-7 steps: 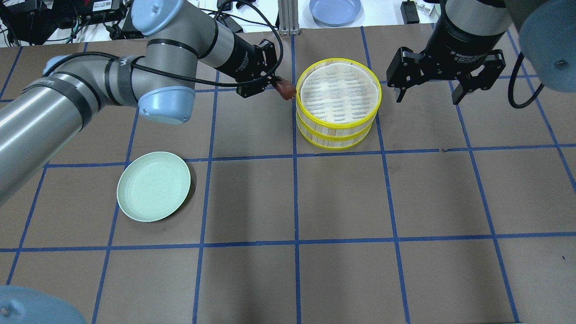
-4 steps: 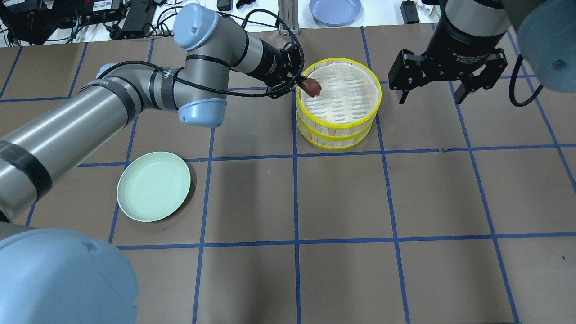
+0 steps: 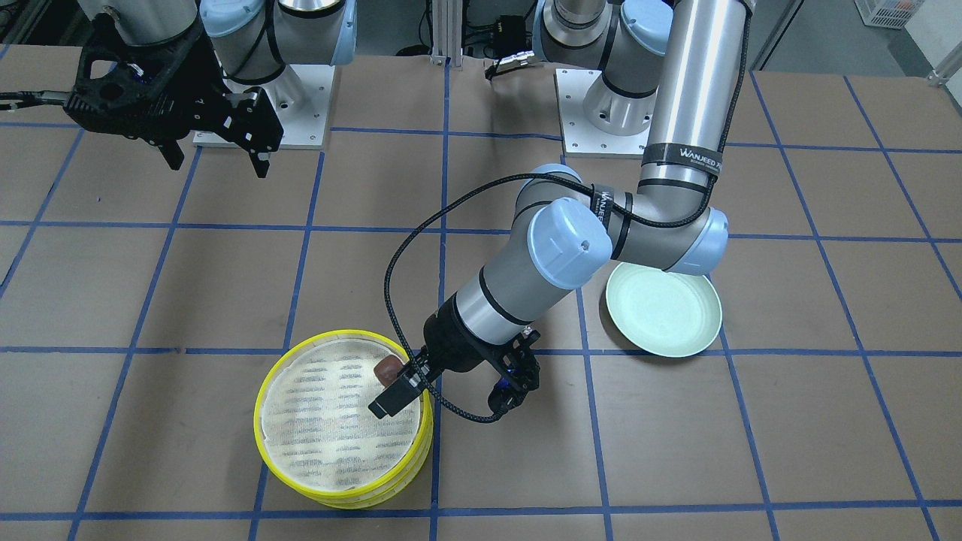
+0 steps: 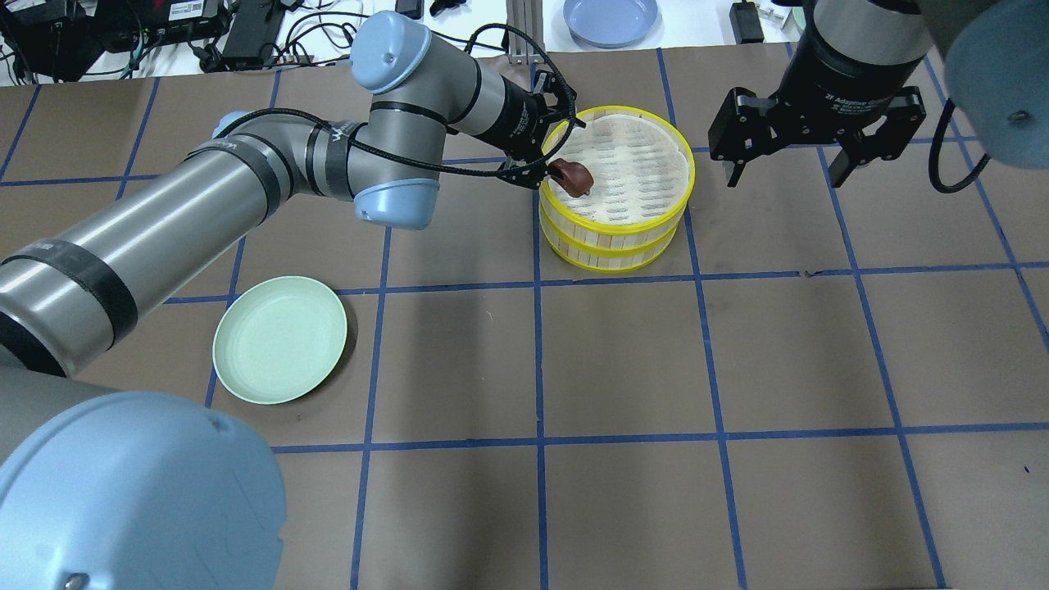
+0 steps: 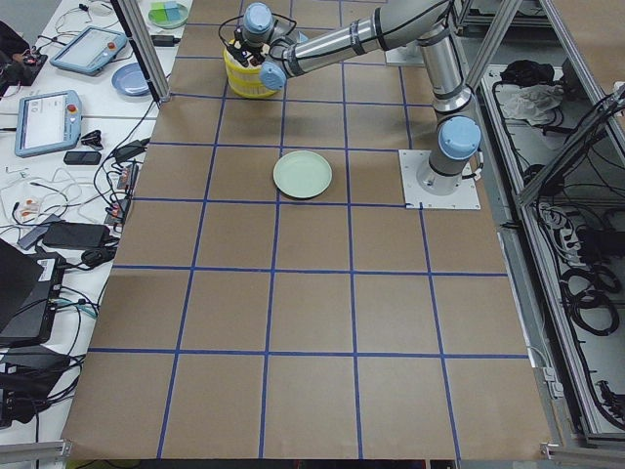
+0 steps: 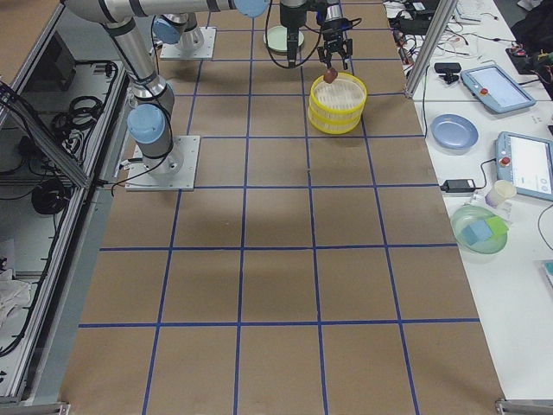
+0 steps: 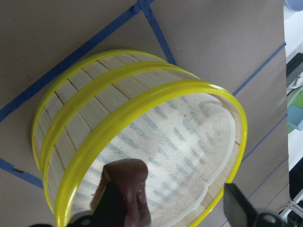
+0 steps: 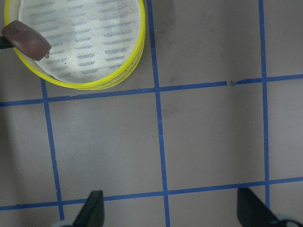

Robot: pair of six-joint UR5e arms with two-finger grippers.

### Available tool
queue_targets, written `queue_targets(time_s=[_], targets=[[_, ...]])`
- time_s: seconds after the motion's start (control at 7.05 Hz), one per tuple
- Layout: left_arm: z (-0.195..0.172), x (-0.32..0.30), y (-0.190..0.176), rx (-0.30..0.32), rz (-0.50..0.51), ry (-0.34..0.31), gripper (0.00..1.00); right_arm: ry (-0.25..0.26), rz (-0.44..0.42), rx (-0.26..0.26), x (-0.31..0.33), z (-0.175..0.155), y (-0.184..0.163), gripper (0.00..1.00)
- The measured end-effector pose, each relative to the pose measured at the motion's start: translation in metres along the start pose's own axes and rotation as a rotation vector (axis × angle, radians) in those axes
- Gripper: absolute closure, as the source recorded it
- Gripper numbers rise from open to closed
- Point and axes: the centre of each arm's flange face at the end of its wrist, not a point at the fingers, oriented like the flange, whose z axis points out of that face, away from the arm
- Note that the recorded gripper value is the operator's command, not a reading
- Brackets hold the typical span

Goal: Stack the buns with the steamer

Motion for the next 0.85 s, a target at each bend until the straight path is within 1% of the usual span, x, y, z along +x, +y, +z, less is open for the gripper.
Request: queue_targets(time_s=[0.28,0.43,0.57,0.71,0.85], targets=[[-0.006,0.006,0.007,-0.036,0.014,0.025,0.03,0.005,0.0,0.02,0.0,-0.002,-0.001,0.0],[-0.014,0.011,0.009,-0.037,0.058,0.04,0.03,0.001,0.005,0.024,0.0,-0.002,-0.001,0.0],[-0.031,0.014,0.004,0.002,0.148,0.05,0.03,-0.001,0.008,0.024,0.0,-0.002,-0.001,0.0],[-0.053,0.013,-0.008,0.085,0.274,0.021,0.01,0.0,0.009,0.024,0.0,-0.002,-0.001,0.0],[-0.078,0.009,-0.021,0.18,0.418,-0.07,0.0,-0.001,0.009,0.023,0.0,-0.002,0.0,0.0]])
